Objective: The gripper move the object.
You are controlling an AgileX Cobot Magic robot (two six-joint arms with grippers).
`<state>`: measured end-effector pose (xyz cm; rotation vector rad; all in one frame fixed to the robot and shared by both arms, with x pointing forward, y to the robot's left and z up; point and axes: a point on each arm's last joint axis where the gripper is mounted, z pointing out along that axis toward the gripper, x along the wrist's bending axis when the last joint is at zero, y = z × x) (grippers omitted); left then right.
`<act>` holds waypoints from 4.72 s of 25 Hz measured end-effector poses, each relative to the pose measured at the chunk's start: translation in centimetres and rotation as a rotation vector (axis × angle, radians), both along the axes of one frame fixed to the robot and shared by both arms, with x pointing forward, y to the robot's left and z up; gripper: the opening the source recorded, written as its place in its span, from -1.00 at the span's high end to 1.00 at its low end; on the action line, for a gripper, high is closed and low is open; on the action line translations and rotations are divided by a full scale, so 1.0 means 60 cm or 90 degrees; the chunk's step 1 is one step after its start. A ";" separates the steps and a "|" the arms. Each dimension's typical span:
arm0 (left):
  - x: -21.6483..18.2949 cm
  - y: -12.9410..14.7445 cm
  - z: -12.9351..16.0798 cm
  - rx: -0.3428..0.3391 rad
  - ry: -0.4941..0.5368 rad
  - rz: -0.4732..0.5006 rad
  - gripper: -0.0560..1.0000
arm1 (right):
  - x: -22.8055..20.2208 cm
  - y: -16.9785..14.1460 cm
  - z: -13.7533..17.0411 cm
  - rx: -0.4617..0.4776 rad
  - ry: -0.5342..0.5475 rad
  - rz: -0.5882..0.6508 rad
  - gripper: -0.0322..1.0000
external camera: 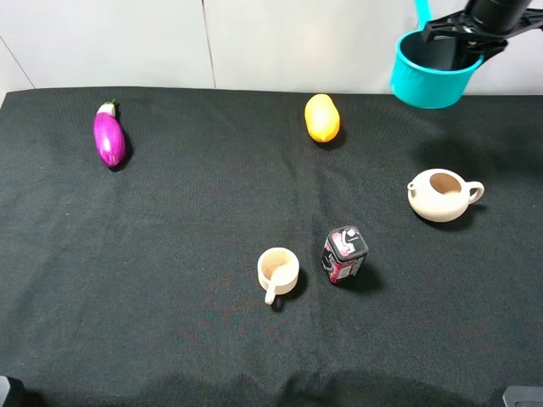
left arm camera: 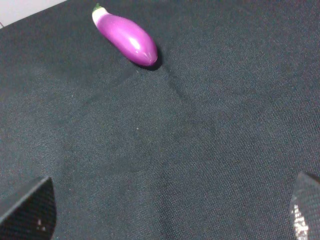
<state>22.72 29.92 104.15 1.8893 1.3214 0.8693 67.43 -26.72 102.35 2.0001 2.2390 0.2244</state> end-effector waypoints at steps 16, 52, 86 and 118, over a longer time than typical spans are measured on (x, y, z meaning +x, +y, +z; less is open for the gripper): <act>0.000 0.000 0.000 0.000 0.000 0.000 -0.98 | -0.026 -0.099 -0.078 0.029 0.061 -0.043 0.93; 0.000 0.000 0.000 0.000 0.000 0.000 -0.98 | -0.060 -0.167 -0.212 0.035 -0.018 -0.117 0.93; 0.000 0.000 0.000 0.000 0.000 0.000 -0.98 | -0.047 -0.168 -0.215 0.043 -0.006 -0.118 -0.37; 0.000 0.000 0.000 0.000 0.000 0.000 -0.98 | -0.182 -0.143 0.073 0.038 -0.004 -0.105 -0.41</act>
